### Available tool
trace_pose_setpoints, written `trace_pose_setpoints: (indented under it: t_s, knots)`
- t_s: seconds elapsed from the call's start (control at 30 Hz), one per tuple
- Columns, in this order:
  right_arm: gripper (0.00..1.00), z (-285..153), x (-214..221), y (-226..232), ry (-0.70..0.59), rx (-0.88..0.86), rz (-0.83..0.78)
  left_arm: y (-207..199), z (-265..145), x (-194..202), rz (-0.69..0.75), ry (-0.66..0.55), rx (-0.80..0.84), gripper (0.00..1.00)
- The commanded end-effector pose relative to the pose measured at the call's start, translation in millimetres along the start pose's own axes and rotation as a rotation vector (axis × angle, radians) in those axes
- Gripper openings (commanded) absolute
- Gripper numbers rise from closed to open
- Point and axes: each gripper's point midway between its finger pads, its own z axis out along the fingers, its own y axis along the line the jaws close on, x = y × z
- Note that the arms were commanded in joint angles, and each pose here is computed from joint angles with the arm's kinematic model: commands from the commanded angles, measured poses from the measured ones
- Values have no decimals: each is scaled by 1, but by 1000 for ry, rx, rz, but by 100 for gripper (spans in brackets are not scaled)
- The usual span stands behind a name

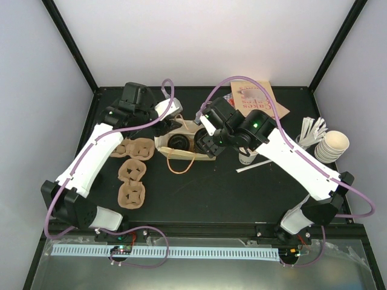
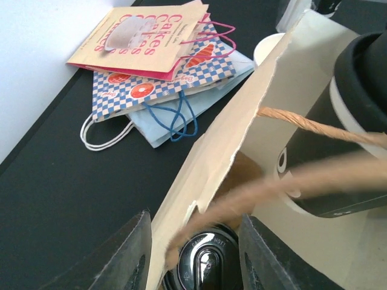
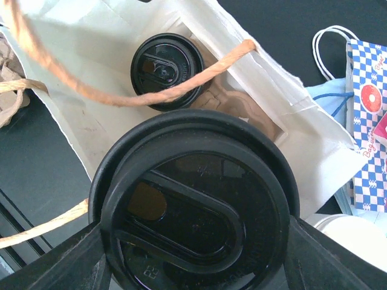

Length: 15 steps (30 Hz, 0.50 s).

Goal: Pack the takeout coffee

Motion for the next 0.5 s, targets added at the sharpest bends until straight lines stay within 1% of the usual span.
trace_pose_setpoints:
  t_s: [0.0,0.07,0.1,0.17,0.2,0.23,0.33,0.47]
  knots:
    - [69,-15,-4,1,-46,8,4,8,-7,-7,57,-20,-74,40]
    - [68,-15,-5,3,-51,13,-2,8,-5,-7,53,-19,-69,36]
    - [67,-15,-5,3,-56,15,-1,7,-5,-8,52,-19,-65,31]
    - [67,-16,-6,4,-67,15,-1,4,-3,-9,55,-17,-56,15]
    - [67,-15,-5,4,-68,17,-2,3,-2,-10,58,-19,-52,5]
    - [67,-14,-5,5,-71,21,-2,1,-2,-12,58,-23,-52,2]
    - [68,-14,-4,6,-84,39,-18,-5,-5,-19,56,-50,-51,1]
    - [69,-18,-5,8,-136,64,-37,-14,-9,-27,48,-81,-51,2]
